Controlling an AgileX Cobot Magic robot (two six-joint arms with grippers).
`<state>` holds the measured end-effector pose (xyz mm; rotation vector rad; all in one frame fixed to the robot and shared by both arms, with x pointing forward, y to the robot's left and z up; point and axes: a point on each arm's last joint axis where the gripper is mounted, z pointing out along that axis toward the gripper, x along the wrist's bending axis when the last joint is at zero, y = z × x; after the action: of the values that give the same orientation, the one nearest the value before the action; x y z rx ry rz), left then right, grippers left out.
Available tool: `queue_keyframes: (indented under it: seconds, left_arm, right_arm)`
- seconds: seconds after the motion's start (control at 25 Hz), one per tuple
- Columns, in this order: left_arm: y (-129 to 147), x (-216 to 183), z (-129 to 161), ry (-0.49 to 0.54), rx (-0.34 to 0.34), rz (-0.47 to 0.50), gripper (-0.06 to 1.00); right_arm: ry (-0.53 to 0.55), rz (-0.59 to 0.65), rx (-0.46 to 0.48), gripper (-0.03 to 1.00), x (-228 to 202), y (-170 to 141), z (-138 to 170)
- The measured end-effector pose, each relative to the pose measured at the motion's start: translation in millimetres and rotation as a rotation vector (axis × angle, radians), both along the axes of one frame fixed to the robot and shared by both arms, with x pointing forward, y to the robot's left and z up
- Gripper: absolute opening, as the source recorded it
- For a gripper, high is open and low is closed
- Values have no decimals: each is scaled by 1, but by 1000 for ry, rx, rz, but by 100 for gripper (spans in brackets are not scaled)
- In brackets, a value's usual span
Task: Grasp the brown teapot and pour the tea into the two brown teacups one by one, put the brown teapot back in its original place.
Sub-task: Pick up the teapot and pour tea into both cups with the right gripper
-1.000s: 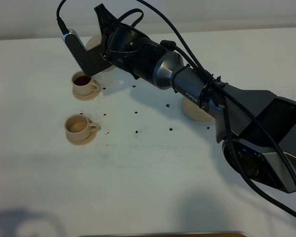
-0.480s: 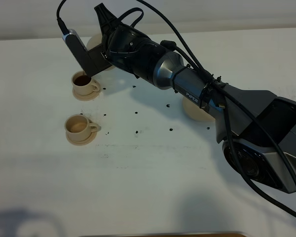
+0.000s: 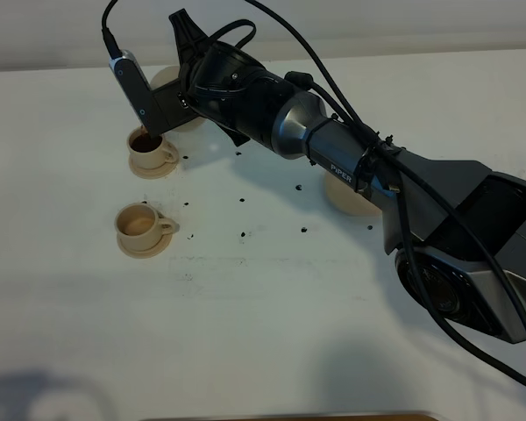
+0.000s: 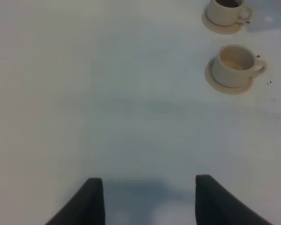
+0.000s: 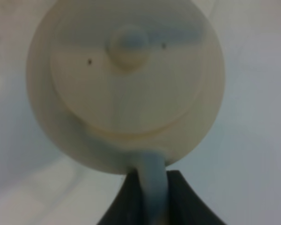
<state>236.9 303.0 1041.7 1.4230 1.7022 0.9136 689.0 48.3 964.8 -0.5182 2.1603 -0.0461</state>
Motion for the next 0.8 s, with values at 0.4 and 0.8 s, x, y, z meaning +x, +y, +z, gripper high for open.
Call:
queue_keyframes:
  seconds: [0.4,0.8]
  left_arm:
    - [0,0,0,0,0,0,50]
    - [0,0,0,0,0,0,50]
  right_arm:
    - [122,-104,171,8,-8,6,-6]
    - [246,-394,385,8,-6,-23,23]
